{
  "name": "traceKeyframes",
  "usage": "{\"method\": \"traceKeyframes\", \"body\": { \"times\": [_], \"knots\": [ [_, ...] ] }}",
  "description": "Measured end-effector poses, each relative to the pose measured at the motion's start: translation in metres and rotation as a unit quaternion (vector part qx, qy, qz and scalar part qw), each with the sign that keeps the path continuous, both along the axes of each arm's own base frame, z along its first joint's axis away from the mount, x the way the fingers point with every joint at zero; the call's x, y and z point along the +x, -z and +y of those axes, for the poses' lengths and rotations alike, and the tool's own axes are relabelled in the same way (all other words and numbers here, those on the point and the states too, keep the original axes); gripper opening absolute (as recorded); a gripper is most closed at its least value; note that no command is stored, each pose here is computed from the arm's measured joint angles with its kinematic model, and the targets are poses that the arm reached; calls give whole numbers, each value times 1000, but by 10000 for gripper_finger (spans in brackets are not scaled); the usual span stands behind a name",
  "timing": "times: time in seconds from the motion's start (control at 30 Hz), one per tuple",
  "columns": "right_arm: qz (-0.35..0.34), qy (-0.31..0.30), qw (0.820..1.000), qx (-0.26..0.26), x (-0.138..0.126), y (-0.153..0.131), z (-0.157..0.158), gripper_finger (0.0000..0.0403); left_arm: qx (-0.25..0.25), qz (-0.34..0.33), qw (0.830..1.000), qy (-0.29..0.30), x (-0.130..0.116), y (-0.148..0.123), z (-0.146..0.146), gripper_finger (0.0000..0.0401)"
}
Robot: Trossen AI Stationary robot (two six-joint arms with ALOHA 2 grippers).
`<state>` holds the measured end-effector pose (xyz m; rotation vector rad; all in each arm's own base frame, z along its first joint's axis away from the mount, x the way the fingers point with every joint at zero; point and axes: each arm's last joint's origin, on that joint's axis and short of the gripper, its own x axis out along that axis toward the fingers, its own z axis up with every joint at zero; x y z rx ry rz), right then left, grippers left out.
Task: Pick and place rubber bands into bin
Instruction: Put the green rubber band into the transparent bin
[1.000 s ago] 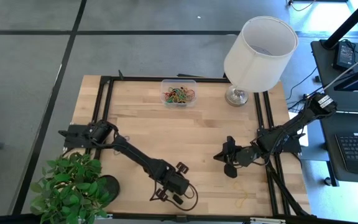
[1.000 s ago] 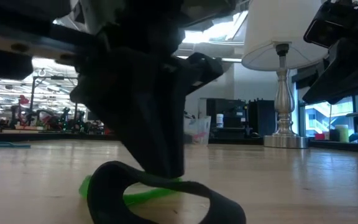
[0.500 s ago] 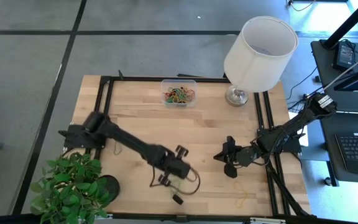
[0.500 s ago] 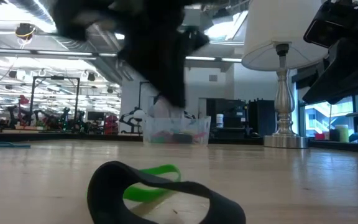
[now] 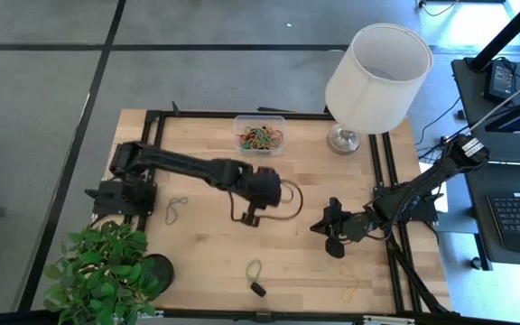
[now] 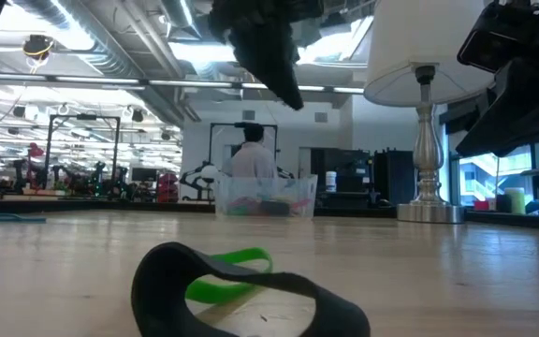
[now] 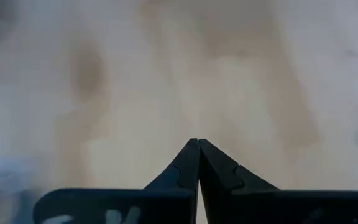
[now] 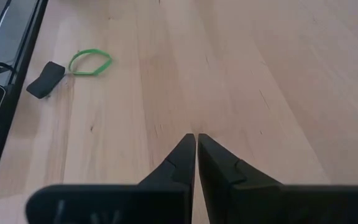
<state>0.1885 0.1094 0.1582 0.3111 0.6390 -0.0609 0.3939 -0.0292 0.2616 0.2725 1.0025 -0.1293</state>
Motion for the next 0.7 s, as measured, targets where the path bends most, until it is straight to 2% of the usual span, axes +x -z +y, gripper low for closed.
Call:
{"method": "traceKeyframes", "body": {
  "times": [0.07,0.2,0.3,0.5,0.7],
  "knots": [
    [0,0,1000,0,0,0,0,23,-7,21,999,27,2,11,-12,2],
    [4,0,1000,-3,0,1,0,23,19,52,993,102,4,36,-51,4],
    [7,-1,1000,-5,0,2,0,23,34,61,988,135,3,53,-85,18],
    [6,0,1000,-4,0,2,0,23,53,51,987,146,-4,78,-143,75],
    [6,4,1000,2,0,2,0,23,64,30,986,150,-7,98,-175,128]
  ]
}}
